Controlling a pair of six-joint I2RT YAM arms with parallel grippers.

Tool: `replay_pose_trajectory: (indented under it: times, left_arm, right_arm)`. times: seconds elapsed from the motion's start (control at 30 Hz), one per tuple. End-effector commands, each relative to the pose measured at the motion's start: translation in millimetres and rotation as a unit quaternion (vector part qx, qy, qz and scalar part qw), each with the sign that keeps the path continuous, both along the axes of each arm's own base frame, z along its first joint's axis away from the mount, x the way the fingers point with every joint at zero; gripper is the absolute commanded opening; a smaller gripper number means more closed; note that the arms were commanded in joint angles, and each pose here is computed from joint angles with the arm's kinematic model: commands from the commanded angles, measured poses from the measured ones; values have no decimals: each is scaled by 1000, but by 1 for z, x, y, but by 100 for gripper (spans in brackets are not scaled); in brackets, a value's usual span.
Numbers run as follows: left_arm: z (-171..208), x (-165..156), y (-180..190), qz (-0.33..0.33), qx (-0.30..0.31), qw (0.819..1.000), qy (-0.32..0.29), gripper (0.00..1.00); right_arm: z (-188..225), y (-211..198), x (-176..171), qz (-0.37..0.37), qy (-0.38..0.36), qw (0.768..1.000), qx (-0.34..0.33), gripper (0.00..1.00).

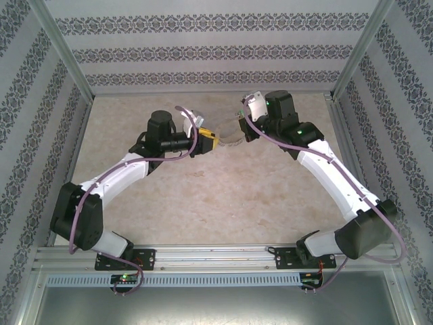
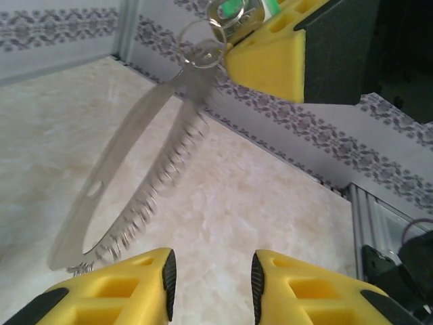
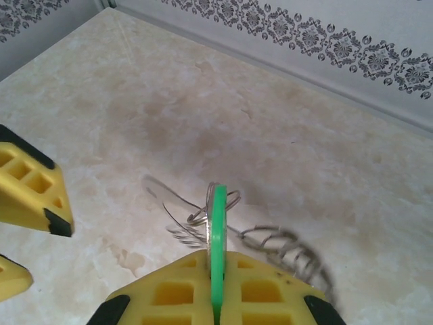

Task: Put the keys on the keyring

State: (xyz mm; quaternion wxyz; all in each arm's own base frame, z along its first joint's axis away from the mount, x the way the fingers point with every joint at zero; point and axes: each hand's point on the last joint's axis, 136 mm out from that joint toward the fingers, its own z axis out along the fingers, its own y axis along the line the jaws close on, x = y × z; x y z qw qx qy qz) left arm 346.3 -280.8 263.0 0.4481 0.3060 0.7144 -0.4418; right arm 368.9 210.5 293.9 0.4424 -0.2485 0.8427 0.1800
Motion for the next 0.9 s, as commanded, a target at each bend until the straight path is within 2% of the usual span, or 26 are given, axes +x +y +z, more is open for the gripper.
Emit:
replay_pose_trajectory:
  times: [0.0, 0.33, 0.67, 0.87]
  left_arm:
    - [30, 12, 19, 78, -35, 995, -43, 37]
    - [36, 4, 52, 166, -45, 984, -56, 40]
    - [35, -2, 58, 175, -43, 982, -52, 42]
    - [35, -4, 59, 175, -46, 982, -49, 43]
  right_arm:
    - [5, 1, 14, -10, -12, 1000, 14, 0]
    - [-31, 20, 51, -12, 31, 999, 26, 0]
    - [-66, 33, 121, -36, 76, 996, 23, 0]
    - [-99, 26, 127, -53, 107, 992, 32, 0]
